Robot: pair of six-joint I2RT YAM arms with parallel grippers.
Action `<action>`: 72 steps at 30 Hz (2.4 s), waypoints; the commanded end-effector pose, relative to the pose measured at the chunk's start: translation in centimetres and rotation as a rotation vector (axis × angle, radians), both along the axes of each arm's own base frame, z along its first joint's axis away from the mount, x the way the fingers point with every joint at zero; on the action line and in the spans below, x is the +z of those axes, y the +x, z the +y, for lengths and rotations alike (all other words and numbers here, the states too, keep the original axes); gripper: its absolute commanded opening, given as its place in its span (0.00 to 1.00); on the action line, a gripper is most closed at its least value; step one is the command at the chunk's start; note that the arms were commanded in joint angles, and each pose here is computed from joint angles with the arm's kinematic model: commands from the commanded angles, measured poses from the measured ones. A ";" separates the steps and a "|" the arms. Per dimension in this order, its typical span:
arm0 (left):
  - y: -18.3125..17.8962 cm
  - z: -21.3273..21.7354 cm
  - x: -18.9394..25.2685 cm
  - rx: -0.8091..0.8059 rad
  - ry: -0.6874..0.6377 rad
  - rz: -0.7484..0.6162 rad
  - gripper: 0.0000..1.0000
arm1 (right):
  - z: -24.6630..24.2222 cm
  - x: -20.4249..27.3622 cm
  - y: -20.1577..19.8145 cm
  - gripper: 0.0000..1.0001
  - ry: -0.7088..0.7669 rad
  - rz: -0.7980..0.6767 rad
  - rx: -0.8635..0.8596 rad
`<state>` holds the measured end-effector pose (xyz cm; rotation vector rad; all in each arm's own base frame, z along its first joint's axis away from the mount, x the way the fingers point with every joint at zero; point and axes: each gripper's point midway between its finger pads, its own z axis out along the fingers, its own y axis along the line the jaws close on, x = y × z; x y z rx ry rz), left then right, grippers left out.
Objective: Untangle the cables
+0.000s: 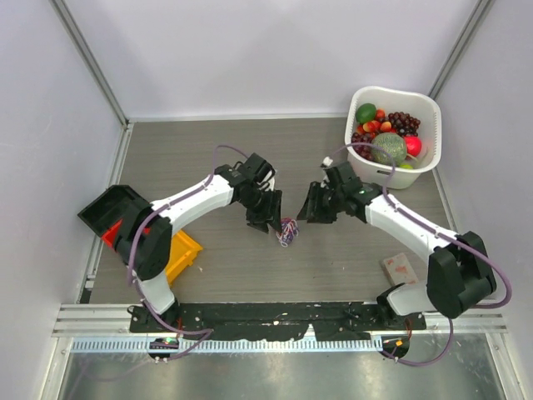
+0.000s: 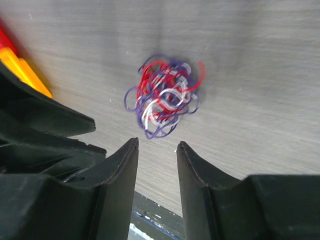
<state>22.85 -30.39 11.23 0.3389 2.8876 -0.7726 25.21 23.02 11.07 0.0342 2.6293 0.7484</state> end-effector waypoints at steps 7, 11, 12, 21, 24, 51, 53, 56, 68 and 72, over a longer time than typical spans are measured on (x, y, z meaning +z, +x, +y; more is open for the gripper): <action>3.9 -3.7 -0.2 0.116 -0.223 0.111 0.49 | -0.6 1.2 3.4 0.45 0.258 0.118 -0.062; 4.3 -4.2 -0.5 0.132 -0.239 0.123 0.45 | -0.5 0.4 2.5 0.47 0.265 0.149 -0.029; 4.4 -4.4 -0.6 0.134 -0.244 0.130 0.43 | -0.4 0.1 2.2 0.48 0.270 0.153 -0.021; 4.3 -4.2 -1.8 0.141 -0.216 0.152 0.26 | 0.7 -1.9 -0.1 0.49 0.275 0.207 0.059; 4.2 -3.7 -2.0 0.144 -0.187 0.141 0.36 | 0.9 -2.1 -0.2 0.49 0.268 0.209 0.071; 4.9 -3.6 -2.5 0.201 -0.256 0.157 0.27 | 1.8 -3.8 0.6 0.54 0.216 0.215 0.120; 4.9 -3.6 -2.7 0.203 -0.257 0.158 0.26 | 1.8 -3.8 0.5 0.54 0.216 0.215 0.118; 5.2 -3.9 -2.7 0.206 -0.268 0.162 0.19 | 1.8 -3.7 0.5 0.54 0.218 0.218 0.114; 3.5 -4.3 3.5 0.150 -0.383 0.114 0.00 | 5.2 -3.4 -0.2 0.52 0.153 0.140 0.124; 2.5 -3.4 7.4 0.145 -0.425 0.042 0.00 | 4.6 -4.8 -0.3 0.16 0.091 0.129 -0.001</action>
